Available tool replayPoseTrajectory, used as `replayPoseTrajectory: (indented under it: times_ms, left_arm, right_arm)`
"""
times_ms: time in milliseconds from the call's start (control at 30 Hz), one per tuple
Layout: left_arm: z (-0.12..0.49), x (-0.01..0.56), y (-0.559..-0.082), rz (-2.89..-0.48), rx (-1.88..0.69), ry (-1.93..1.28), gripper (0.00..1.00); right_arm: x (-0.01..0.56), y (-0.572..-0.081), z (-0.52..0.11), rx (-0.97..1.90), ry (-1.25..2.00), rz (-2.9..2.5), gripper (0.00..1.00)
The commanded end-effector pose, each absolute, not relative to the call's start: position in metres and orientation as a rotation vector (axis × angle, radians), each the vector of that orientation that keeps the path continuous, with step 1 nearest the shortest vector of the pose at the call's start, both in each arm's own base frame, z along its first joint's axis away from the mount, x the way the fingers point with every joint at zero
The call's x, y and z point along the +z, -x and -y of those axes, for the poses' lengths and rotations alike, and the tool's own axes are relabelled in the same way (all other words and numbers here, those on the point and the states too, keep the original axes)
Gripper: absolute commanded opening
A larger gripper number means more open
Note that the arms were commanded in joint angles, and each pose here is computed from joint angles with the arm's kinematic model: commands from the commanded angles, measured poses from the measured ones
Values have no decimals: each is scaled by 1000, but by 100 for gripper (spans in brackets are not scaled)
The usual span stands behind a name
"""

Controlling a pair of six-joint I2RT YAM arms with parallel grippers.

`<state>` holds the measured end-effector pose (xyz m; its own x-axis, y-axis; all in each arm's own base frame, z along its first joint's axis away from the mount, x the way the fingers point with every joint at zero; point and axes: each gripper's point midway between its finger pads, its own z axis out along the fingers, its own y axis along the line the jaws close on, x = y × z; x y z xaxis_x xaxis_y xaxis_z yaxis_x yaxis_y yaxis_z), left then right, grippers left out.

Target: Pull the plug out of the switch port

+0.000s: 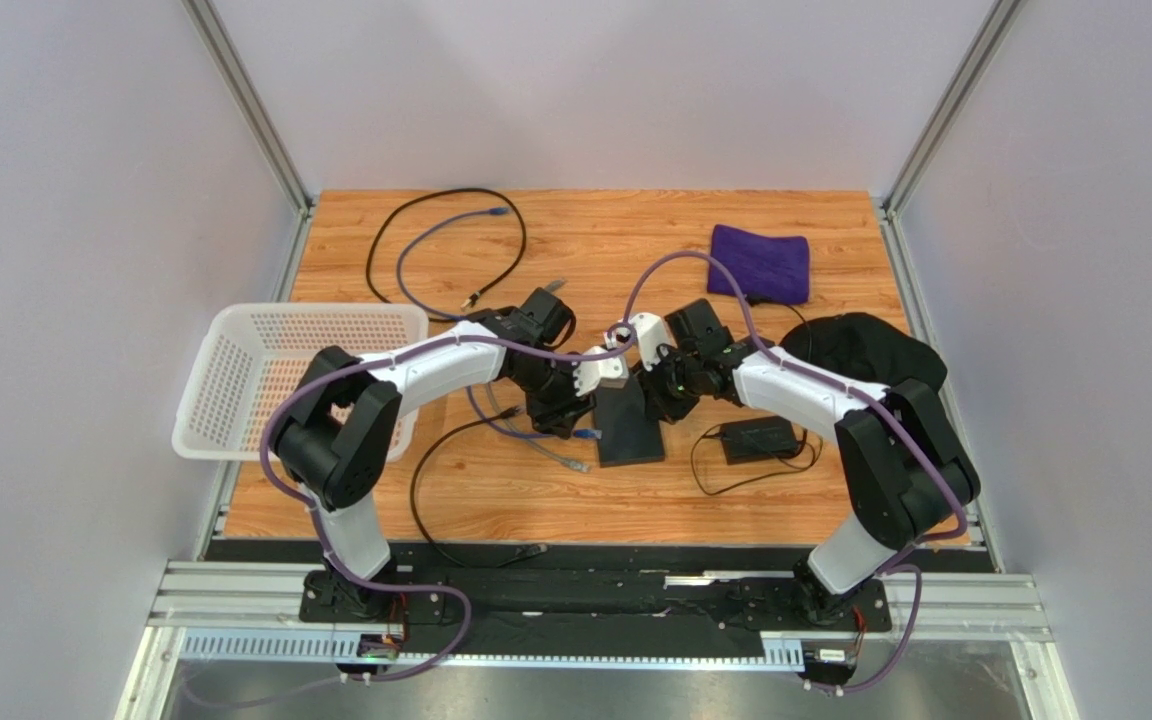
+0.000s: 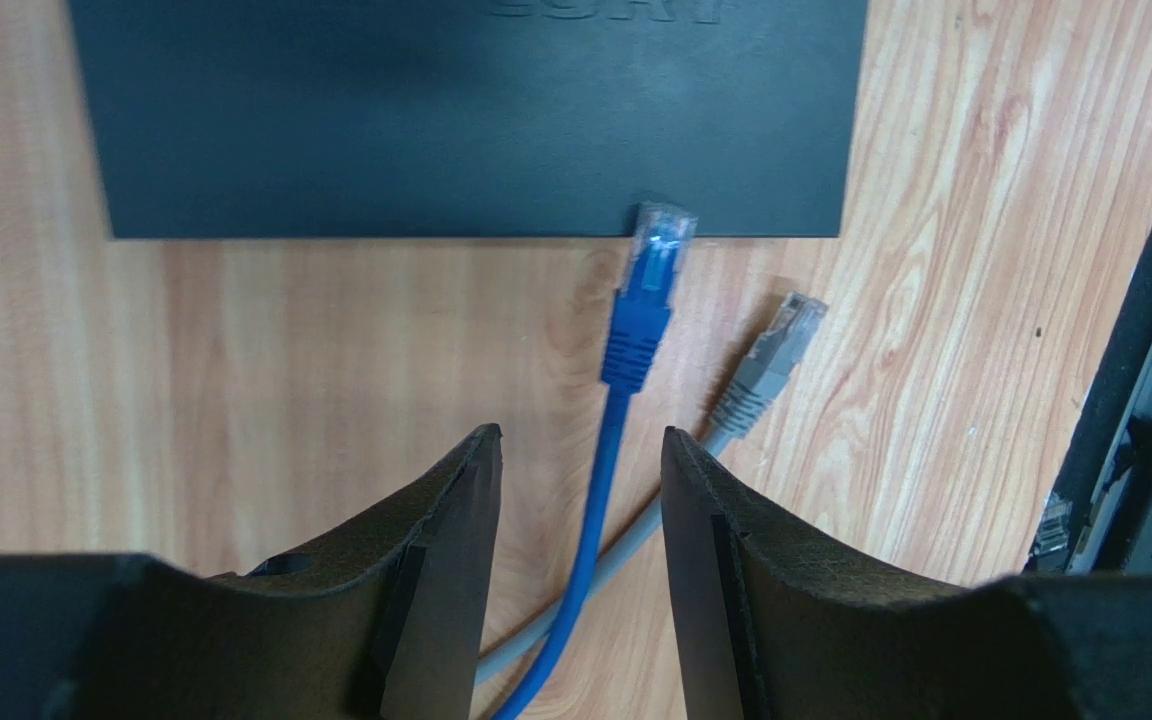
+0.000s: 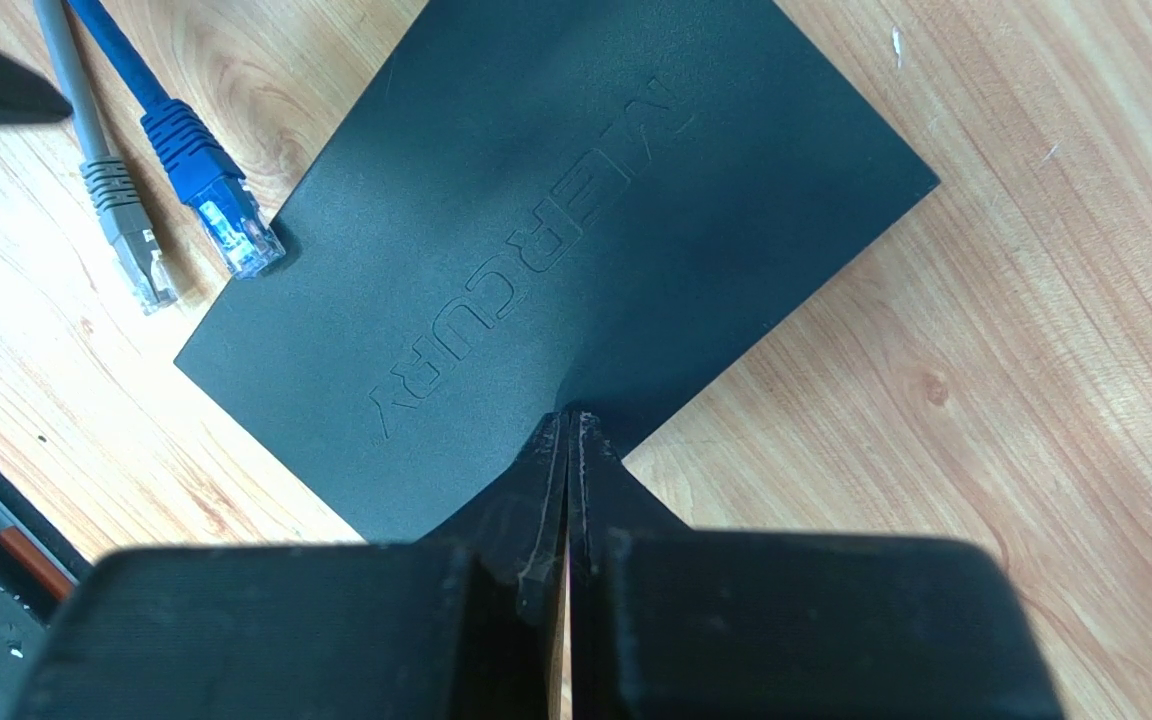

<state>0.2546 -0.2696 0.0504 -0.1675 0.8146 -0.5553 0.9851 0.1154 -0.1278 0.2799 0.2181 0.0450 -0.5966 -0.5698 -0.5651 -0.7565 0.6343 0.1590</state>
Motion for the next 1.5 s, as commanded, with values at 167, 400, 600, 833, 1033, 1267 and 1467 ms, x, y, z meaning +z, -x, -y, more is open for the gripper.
replayPoseTrajectory:
  times_ms: [167, 400, 600, 833, 1033, 1267, 1467]
  left_arm:
    - [280, 36, -260, -2077, -569, -1830, 50]
    - [281, 29, -263, -2128, -563, -1850, 16]
    - [302, 100, -261, -2019, -798, -1799, 0]
    - [295, 234, -346, -1866, -716, -1505, 0]
    - [273, 310, -423, -1737, -430, -1327, 0]
    - [212, 314, -511, -1609, 267, -1414, 0]
    - [195, 242, -536, -1762, 305, -1473, 9]
  right_arm:
    - [47, -273, -199, 553, 913, -2498, 0]
    - [70, -284, -179, 641, 734, -2505, 0]
    - [73, -282, -177, 642, 719, -2482, 0]
    - [73, -290, -172, 588, 728, -2467, 0]
    - [72, -291, -170, 571, 733, -2464, 0]
    - [70, -292, -166, 547, 739, -2463, 0]
    - [67, -291, -166, 549, 736, -2470, 0]
